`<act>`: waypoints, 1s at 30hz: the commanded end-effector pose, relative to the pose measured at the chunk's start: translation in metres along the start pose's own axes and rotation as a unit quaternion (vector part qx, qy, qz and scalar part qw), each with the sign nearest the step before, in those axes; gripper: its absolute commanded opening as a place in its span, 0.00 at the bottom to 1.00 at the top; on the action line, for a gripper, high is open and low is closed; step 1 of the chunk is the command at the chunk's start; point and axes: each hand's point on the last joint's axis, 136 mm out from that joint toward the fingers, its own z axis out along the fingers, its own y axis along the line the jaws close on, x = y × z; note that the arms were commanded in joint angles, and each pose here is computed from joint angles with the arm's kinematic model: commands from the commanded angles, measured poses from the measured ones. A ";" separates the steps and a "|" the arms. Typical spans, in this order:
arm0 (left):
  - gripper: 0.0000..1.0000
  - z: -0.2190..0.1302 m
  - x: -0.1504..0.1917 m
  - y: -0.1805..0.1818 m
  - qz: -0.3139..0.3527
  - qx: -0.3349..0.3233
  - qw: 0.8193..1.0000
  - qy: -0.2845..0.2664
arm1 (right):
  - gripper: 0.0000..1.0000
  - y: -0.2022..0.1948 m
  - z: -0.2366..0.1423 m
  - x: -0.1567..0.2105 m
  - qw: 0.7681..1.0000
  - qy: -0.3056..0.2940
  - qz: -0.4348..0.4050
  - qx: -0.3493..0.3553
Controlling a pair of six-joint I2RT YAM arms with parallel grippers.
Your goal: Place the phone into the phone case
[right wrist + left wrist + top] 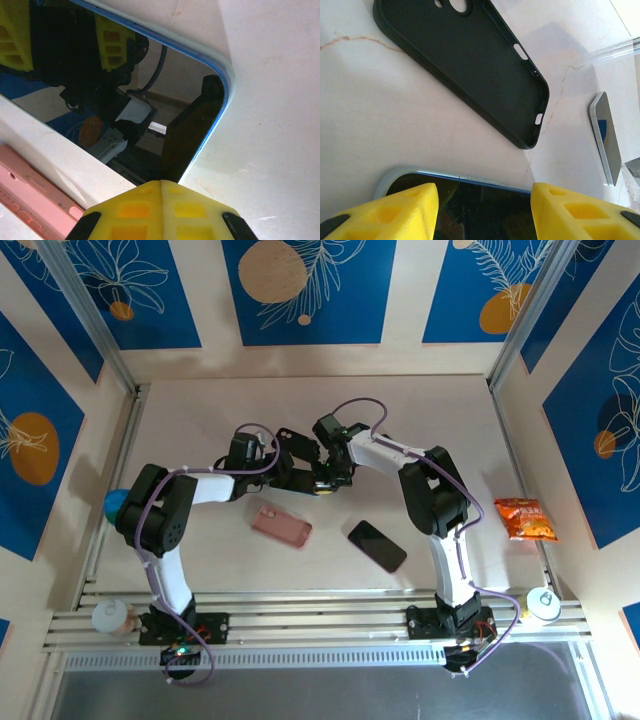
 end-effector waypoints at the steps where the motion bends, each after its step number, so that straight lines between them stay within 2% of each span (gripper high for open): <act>1: 0.53 0.002 0.047 0.048 -0.027 -0.075 0.994 0.069 | 0.00 -0.021 0.034 0.021 0.998 0.047 0.000 0.041; 14: 0.53 0.003 0.057 0.059 -0.034 -0.084 0.993 0.074 | 0.00 -0.065 0.088 0.102 0.980 0.153 -0.005 0.128; 20: 0.53 0.003 0.059 0.061 -0.035 -0.083 0.993 0.076 | 0.00 -0.080 0.108 0.122 0.972 0.183 0.000 0.150; 25: 0.53 0.004 0.060 0.061 -0.033 -0.085 0.993 0.078 | 0.00 -0.074 0.108 0.127 0.973 0.189 0.014 0.131; 30: 0.53 0.006 0.055 0.058 -0.030 -0.083 0.993 0.076 | 0.00 -0.047 0.082 0.118 0.982 0.168 0.043 0.077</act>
